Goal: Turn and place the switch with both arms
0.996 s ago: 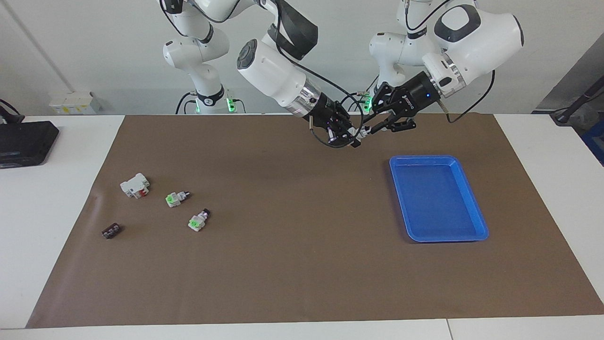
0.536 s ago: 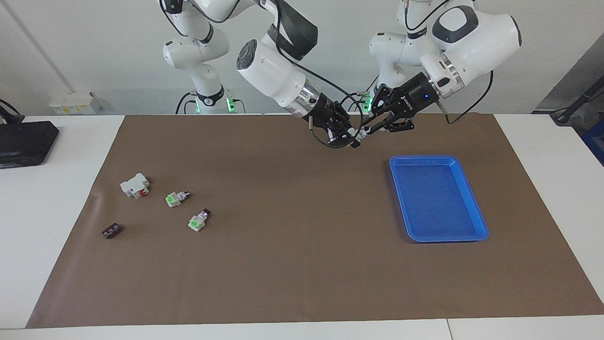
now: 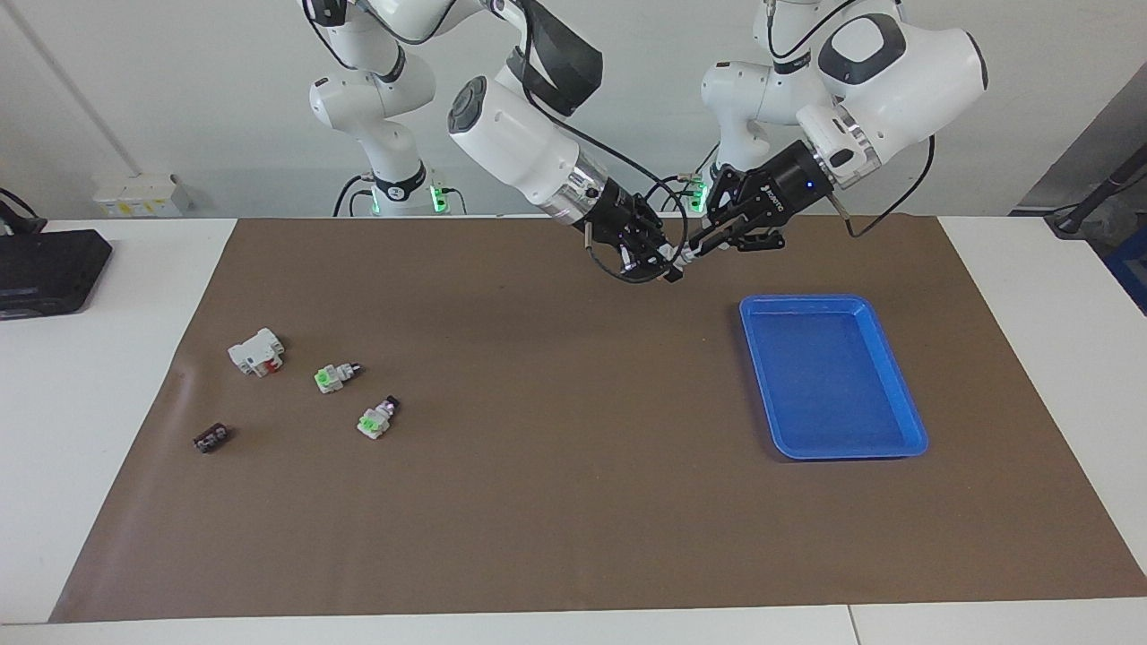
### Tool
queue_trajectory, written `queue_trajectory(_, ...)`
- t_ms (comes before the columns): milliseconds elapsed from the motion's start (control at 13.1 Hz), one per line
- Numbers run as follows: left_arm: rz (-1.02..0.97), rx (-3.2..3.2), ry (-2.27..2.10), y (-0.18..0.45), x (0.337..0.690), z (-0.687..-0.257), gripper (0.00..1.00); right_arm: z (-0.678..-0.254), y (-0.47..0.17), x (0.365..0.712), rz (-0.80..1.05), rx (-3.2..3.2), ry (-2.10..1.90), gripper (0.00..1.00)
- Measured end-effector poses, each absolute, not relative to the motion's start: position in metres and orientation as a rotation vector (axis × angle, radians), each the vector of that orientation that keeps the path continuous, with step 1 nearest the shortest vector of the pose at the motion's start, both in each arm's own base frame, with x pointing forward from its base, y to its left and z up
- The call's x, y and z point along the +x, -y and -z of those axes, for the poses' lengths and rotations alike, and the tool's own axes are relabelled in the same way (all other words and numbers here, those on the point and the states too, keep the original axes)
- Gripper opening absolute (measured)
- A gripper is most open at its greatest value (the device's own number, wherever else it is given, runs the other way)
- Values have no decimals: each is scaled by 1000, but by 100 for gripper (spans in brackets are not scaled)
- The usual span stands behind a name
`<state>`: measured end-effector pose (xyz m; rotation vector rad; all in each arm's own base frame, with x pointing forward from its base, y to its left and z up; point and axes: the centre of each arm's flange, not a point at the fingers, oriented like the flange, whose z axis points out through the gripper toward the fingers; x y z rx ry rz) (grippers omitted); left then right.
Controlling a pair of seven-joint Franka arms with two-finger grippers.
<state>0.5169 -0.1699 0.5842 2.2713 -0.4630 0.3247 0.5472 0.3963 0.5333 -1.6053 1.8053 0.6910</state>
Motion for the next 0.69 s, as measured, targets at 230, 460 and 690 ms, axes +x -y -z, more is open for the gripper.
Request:
queue_trajectory(230, -325, 2272, 463, 171, 517, -583, 10, -533, -396, 547, -691, -1606, -1807, 35)
queue_trajectory(460, -323, 2273, 460, 171, 517, -583, 10, -532, -396, 547, -691, -1606, -1808, 35)
queue_trajectory(690, -280, 2286, 363, 171, 516, -582, 10, -531, -396, 547, -691, -1607, -1809, 35)
